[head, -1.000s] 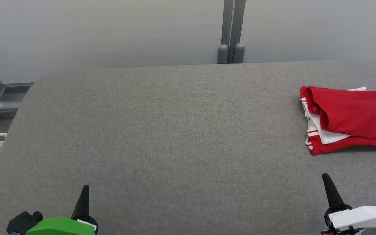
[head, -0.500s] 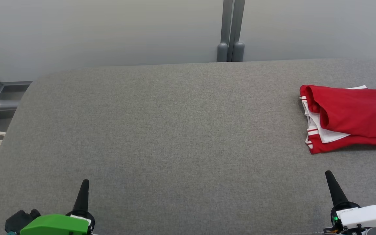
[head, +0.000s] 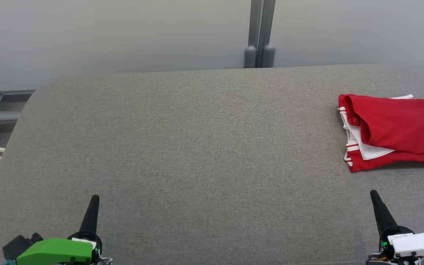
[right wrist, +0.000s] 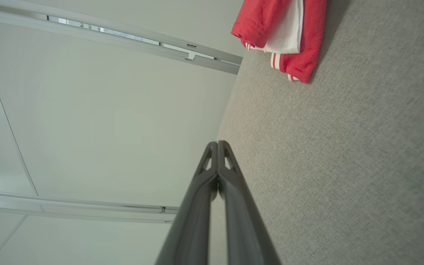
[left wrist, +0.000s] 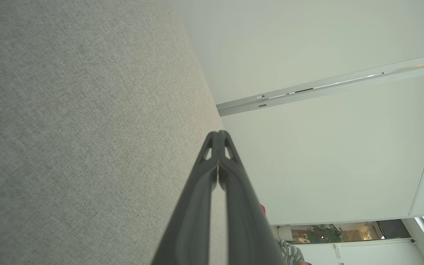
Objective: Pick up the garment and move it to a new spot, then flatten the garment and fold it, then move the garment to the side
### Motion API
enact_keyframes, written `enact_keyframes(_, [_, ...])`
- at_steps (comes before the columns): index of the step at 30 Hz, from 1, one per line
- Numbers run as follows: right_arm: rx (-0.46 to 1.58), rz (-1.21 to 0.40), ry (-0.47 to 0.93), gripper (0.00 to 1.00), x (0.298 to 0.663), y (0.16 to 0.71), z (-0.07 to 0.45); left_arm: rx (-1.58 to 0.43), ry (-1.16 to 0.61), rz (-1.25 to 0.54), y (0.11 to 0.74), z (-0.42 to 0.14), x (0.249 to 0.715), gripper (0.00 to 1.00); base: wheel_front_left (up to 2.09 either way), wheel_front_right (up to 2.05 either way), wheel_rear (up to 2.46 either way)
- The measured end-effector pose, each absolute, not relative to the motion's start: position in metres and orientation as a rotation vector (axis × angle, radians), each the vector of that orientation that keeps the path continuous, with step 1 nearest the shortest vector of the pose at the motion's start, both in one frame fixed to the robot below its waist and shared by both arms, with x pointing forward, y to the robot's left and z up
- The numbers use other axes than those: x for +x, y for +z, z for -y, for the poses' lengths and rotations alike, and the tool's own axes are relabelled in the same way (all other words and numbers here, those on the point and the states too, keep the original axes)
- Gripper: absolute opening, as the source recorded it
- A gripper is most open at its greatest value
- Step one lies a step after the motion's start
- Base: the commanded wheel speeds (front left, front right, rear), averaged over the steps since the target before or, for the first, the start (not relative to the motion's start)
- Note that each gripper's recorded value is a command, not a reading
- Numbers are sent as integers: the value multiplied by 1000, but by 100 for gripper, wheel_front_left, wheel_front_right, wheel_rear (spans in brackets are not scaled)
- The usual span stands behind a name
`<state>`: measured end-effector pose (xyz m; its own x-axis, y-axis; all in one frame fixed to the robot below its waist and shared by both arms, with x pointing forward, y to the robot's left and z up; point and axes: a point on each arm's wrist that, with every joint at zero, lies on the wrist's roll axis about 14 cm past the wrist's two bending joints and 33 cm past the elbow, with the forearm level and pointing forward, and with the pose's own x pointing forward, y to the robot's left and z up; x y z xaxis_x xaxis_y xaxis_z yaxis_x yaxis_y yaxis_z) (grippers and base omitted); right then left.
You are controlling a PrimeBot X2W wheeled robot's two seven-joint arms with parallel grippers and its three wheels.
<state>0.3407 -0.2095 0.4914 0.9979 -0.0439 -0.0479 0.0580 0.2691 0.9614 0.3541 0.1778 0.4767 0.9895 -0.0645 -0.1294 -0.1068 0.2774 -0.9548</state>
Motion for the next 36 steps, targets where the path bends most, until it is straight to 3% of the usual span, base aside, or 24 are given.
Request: enact_keyframes(36, [1551,52,-55,0,342,503,219,-1550,-39,-73,499,-179,365,0,0,0,0])
